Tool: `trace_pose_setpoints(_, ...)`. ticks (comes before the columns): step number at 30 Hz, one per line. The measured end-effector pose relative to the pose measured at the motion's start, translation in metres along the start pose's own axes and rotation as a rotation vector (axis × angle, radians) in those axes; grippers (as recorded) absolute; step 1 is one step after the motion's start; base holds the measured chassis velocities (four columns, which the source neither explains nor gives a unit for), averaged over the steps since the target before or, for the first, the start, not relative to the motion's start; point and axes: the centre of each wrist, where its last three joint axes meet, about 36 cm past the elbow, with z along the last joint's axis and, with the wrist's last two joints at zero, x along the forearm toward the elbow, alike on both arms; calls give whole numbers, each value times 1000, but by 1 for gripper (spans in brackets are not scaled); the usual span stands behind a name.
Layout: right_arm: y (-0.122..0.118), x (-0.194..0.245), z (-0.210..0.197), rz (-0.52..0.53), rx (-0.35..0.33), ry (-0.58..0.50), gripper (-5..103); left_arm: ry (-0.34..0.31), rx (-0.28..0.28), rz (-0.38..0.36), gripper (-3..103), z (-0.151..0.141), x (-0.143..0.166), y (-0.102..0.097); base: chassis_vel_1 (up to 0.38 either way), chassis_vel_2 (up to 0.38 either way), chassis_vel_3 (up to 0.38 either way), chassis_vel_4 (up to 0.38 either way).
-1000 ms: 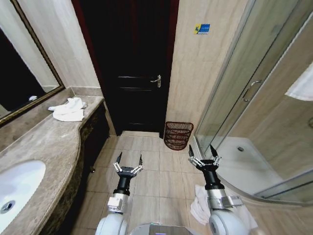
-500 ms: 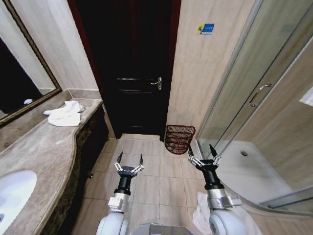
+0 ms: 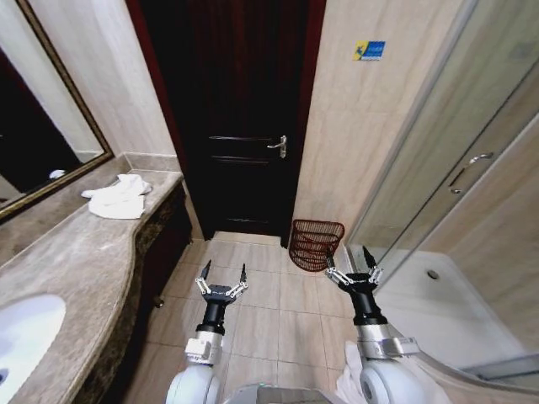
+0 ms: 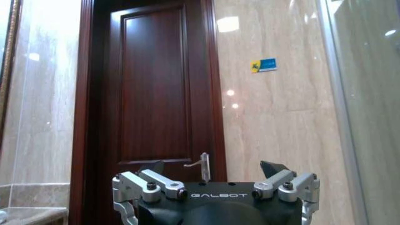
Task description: Discard the used towel into the hamper.
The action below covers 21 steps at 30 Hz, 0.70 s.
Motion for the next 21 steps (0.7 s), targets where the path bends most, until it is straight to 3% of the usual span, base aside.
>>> trace_pose_setpoints(21, -3, -1, -1, 0, -3, 11, 100, 10, -9, -33, 100, -2, -1, 3, 116, 111, 114, 107)
